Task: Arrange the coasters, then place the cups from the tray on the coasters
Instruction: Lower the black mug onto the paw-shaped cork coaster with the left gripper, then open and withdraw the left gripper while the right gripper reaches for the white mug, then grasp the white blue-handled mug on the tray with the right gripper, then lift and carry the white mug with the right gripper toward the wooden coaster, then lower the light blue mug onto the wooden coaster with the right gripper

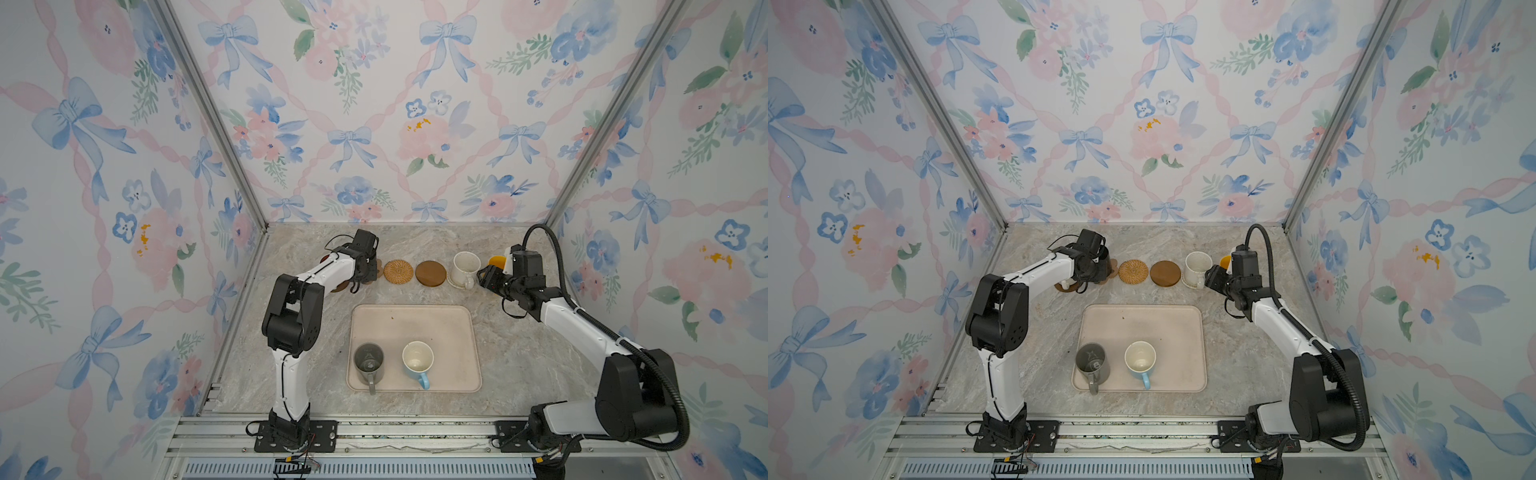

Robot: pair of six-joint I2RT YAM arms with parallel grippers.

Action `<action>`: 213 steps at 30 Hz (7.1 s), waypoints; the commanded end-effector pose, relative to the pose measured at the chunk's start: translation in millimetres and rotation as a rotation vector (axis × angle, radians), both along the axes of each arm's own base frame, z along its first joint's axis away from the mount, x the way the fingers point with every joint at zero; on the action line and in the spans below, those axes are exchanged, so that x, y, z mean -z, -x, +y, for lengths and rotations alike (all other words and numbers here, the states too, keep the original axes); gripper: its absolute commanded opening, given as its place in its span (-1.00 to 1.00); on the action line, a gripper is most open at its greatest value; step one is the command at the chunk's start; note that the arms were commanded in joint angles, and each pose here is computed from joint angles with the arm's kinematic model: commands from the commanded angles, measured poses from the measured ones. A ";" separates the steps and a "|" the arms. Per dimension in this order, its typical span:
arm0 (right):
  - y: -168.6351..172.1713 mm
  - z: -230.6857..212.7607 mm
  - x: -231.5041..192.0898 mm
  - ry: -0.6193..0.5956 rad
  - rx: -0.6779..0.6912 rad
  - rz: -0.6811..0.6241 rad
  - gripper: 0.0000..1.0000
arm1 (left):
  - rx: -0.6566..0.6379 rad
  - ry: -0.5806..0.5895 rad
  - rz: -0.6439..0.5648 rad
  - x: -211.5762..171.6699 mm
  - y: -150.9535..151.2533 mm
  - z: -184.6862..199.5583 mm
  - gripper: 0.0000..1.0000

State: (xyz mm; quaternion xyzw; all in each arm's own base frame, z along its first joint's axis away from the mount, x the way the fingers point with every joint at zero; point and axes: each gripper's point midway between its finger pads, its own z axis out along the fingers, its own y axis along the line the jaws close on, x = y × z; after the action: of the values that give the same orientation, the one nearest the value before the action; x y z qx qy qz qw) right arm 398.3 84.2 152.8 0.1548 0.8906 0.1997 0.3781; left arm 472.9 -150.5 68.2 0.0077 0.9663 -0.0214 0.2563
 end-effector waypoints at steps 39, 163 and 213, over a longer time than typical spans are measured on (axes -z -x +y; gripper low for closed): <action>-3.2 0.9 0.0 -0.022 0.002 -0.003 0.21 | 0.022 0.075 -0.187 -87.3 24.3 -3.9 -0.09; 162.9 155.3 6.4 0.547 -0.554 0.154 -1.00 | -0.009 0.210 -0.637 -92.2 122.4 1.1 0.13; -50.7 142.5 23.6 0.510 -0.423 0.181 -1.00 | -0.022 0.225 -0.634 -86.9 123.4 16.4 0.15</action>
State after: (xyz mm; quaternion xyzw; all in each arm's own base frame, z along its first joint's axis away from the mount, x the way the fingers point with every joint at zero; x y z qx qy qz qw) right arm 429.7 222.2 106.7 -0.1298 0.9632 0.0158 0.2349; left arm 351.4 -136.8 154.7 -0.0303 0.8324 -0.1234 0.5394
